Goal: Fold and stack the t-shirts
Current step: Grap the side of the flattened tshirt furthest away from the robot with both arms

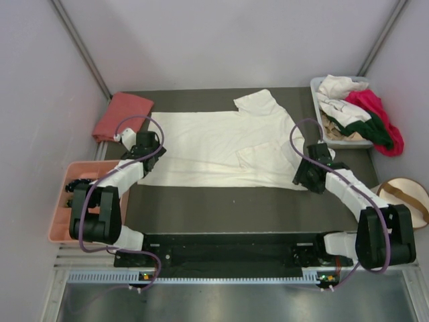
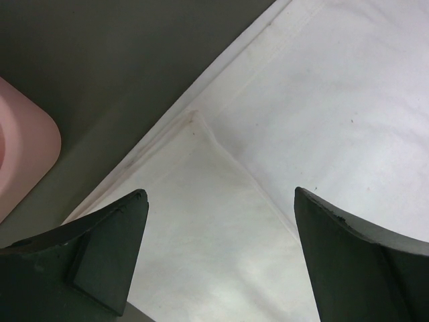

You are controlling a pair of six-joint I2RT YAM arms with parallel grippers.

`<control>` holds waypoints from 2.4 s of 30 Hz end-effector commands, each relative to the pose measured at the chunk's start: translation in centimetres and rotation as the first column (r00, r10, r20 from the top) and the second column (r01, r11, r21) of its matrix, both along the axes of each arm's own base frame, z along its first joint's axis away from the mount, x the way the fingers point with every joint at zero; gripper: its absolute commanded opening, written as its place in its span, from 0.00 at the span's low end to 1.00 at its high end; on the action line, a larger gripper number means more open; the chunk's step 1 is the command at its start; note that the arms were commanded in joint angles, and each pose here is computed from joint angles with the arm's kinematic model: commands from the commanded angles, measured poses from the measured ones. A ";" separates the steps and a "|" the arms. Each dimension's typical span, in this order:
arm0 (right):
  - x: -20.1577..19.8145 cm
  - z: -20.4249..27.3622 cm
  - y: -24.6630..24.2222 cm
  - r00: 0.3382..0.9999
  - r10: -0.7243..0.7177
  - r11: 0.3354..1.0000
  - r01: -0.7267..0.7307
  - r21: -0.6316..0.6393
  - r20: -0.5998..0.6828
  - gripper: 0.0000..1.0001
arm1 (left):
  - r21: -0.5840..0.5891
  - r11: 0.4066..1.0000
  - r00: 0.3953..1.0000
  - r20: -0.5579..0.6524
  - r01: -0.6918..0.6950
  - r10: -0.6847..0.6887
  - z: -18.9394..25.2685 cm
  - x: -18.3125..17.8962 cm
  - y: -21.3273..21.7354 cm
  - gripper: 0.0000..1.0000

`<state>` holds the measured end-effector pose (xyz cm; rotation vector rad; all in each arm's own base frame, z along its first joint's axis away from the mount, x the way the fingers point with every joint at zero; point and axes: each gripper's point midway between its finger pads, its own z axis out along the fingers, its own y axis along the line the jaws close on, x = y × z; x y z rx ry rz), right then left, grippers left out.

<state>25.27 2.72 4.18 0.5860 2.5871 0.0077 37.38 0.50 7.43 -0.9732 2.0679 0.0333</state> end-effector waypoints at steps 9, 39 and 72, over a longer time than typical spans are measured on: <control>1.7 -0.2 0.4 0.999 0.024 1.000 -0.024 0.008 0.026 0.48 | 0.003 1.000 0.999 0.046 -0.006 0.006 1.4 0.3 0.1 0.94; 0.0 2.5 -2.9 0.989 -0.143 0.982 0.145 -0.119 0.025 0.00 | 0.017 1.000 0.999 0.037 -0.013 0.012 1.3 0.2 0.3 0.95; 2.4 10.2 -0.7 0.938 -0.138 0.990 0.122 0.069 0.318 0.63 | 0.008 0.999 0.997 0.073 -0.033 0.032 2.6 0.5 0.4 0.94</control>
